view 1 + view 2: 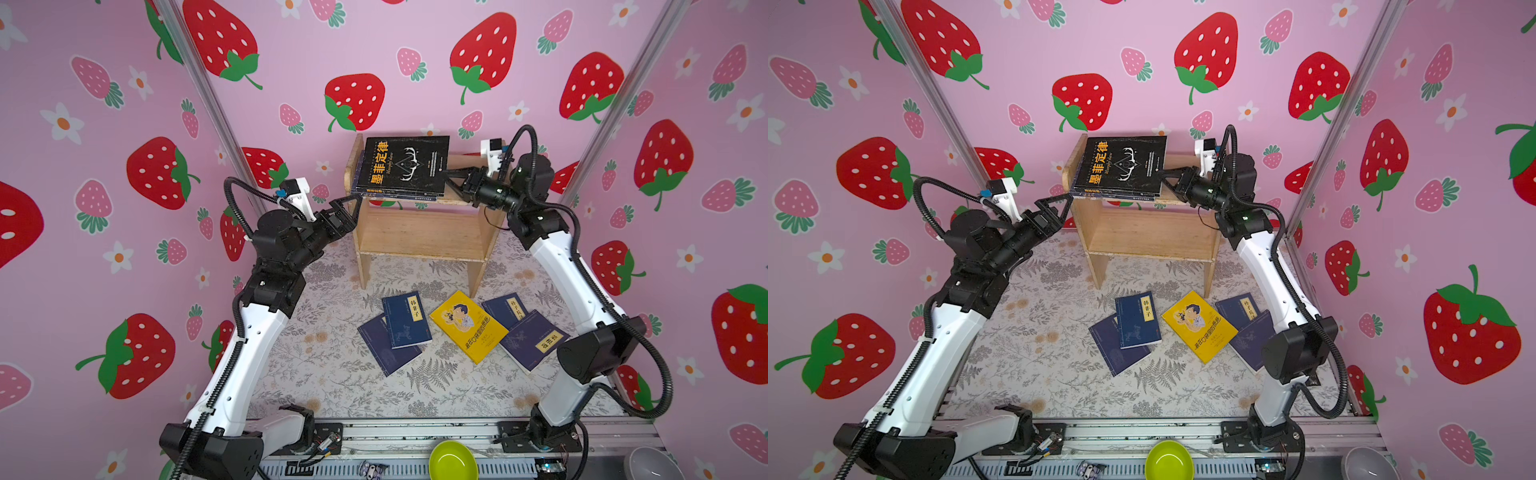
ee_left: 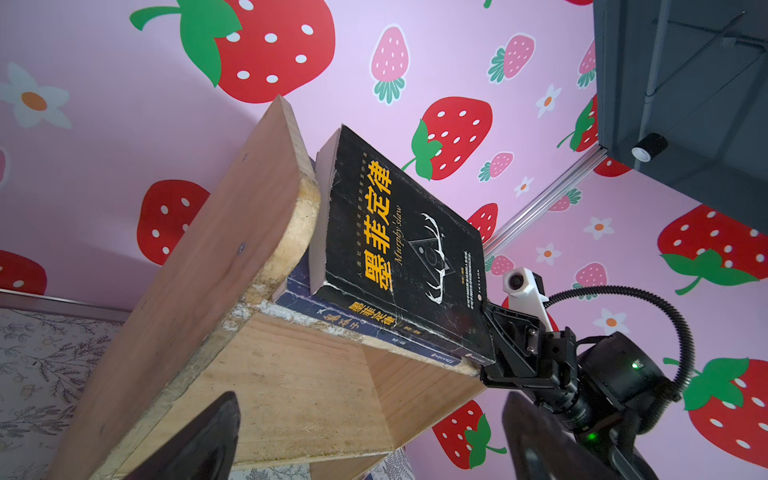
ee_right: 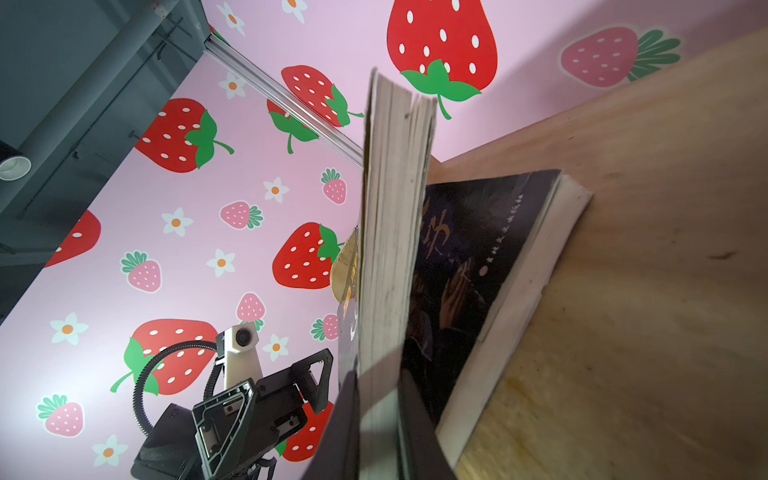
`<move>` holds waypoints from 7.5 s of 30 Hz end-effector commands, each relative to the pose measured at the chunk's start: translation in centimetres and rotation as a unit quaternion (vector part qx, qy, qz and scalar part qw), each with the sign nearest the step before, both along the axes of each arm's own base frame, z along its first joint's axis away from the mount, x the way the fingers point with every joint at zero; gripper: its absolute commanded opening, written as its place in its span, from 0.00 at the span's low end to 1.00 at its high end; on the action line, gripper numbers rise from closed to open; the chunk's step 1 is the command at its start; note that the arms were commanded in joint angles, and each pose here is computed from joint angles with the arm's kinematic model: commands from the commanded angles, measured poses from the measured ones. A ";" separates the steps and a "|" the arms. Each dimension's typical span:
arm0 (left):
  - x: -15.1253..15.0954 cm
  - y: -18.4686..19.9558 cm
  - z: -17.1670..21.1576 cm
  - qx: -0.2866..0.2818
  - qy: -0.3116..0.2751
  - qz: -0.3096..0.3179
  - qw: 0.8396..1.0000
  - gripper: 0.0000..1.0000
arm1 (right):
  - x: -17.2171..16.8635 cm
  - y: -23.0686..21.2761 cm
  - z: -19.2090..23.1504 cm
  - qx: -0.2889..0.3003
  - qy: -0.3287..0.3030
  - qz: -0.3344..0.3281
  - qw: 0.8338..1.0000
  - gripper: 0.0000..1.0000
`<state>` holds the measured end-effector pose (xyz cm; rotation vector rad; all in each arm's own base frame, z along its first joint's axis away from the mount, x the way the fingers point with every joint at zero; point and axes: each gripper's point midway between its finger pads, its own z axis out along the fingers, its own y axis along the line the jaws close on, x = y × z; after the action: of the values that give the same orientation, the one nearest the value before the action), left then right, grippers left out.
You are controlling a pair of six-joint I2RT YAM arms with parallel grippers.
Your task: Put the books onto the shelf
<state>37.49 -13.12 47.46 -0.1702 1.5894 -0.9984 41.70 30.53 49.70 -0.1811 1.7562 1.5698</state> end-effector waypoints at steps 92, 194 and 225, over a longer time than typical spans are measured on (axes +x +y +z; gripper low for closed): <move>1.6 2.2 -0.7 0.055 0.009 0.025 0.998 0.99 | 0.0 3.5 -1.1 -0.153 -0.094 -0.123 0.976 0.55; -8.5 -17.3 -18.9 0.185 0.131 -0.251 0.941 0.99 | -11.8 -30.6 -24.6 -0.399 0.133 -0.518 0.745 1.00; -9.0 -11.2 -40.2 0.117 0.426 -0.081 0.893 0.95 | -11.8 -8.0 -38.9 -0.332 0.074 -0.148 0.929 0.78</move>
<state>27.86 -23.78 7.12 -0.2862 2.5798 -0.8092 28.51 20.70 10.13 -0.1475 2.3400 0.7340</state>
